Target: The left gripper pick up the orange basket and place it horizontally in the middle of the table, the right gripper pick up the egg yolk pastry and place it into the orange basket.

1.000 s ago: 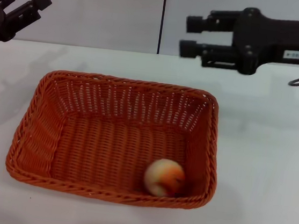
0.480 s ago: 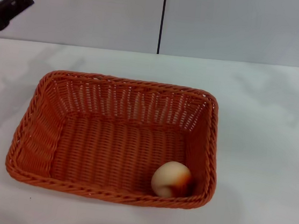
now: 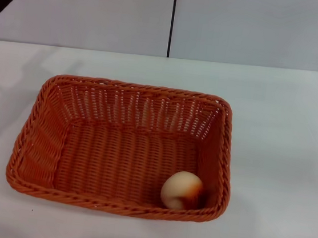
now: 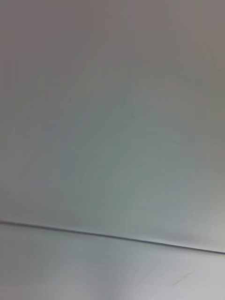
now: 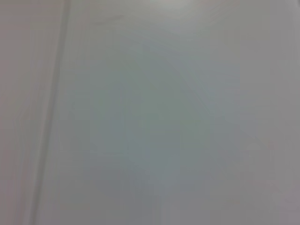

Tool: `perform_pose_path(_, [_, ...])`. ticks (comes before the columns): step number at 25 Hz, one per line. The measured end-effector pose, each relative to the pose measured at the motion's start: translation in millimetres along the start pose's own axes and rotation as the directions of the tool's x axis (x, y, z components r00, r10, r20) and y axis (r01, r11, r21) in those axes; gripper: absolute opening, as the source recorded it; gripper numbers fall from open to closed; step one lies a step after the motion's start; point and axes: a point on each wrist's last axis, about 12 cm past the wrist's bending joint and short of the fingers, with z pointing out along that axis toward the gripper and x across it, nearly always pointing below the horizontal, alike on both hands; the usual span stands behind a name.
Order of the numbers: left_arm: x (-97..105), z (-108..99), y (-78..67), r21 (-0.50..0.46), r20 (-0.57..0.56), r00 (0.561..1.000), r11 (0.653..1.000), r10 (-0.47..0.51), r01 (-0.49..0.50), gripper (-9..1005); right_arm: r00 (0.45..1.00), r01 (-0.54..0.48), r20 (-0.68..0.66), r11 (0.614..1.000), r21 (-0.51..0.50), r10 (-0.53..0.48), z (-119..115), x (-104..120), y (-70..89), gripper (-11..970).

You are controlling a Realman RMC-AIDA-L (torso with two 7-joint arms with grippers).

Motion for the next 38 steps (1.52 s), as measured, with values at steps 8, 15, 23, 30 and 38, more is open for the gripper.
perform_pose_path(8, [-4.2,-8.0,2.1,-0.047,0.042,0.992,0.992,0.117,-0.115,813,0.999,-0.021,0.041,0.991,0.134,0.015,-2.5,13.6,3.8,564])
perform_pose_path(15, [-5.1,-11.1,8.3,-0.109,0.033,0.977,0.972,0.213,-0.208,813,0.999,-0.024,0.037,0.980,0.199,0.017,-1.1,25.9,11.2,564])
perform_pose_path(23, [-3.2,-9.0,13.3,-0.146,0.010,0.970,0.960,0.242,-0.238,813,1.000,-0.019,0.023,0.976,0.217,0.014,-0.3,30.0,13.0,564])
perform_pose_path(30, [0.7,-11.3,13.4,-0.168,0.013,0.977,0.964,0.213,-0.208,813,1.000,0.012,-0.003,0.973,0.229,-0.011,11.1,33.5,11.7,564])
perform_pose_path(38, [2.8,-16.2,11.6,-0.190,0.019,0.978,0.961,0.208,-0.200,813,0.999,0.027,-0.035,0.971,0.238,-0.019,15.1,38.2,11.9,564])
